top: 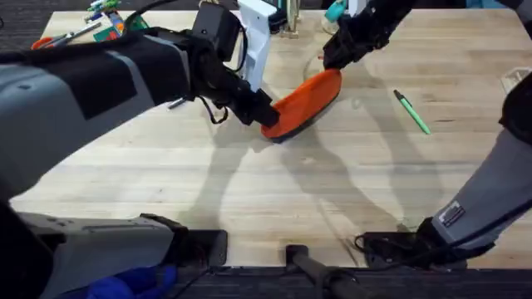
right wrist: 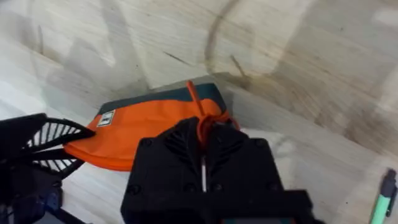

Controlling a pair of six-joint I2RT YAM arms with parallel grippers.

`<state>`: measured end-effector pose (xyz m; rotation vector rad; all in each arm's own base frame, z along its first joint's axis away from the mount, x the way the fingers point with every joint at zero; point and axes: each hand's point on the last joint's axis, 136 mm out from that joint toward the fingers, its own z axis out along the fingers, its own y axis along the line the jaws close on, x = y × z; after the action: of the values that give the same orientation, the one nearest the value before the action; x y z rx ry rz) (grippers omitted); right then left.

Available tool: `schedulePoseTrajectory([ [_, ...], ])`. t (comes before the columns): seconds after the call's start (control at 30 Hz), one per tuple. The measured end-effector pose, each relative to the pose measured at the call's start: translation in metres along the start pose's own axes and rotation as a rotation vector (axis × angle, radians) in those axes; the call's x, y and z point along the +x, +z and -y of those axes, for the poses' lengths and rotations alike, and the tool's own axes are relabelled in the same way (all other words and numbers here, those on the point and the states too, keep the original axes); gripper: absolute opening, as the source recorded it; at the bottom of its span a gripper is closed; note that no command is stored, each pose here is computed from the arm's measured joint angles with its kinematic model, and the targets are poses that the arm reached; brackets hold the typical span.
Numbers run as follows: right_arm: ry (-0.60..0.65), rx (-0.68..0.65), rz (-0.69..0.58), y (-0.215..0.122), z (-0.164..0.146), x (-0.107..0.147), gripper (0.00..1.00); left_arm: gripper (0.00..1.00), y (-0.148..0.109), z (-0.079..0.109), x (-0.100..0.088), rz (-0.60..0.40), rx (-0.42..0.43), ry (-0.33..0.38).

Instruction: Unzip the bag, pick up the pens from the table one at a time and place them inside, then zip the bag closed.

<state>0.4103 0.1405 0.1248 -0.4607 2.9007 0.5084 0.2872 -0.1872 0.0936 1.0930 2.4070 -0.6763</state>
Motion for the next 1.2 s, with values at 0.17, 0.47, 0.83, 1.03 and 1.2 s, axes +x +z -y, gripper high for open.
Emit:
schedulePoseTrajectory([
  [0.17, -0.009, 0.001, 0.015, -0.01, -0.004, -0.006, 0.031, 0.042, 0.0, -0.001, -0.001, 0.005, -0.003, 0.003],
  [0.47, -0.076, 0.023, 0.021, -0.01, -0.015, -0.01, 0.031, 0.042, 0.0, 0.0, 0.0, 0.0, -0.002, 0.0],
  [0.83, -0.189, 0.077, 0.016, -0.004, -0.041, -0.012, 0.031, 0.042, 0.0, -0.001, 0.008, -0.027, -0.003, -0.018],
  [1.03, -0.239, 0.097, 0.005, 0.001, -0.056, -0.01, 0.031, 0.042, 0.0, 0.0, 0.01, -0.036, -0.004, -0.025],
  [1.2, -0.277, 0.099, -0.001, 0.005, -0.07, -0.008, 0.031, 0.042, 0.001, 0.0, 0.012, -0.042, -0.002, -0.031],
])
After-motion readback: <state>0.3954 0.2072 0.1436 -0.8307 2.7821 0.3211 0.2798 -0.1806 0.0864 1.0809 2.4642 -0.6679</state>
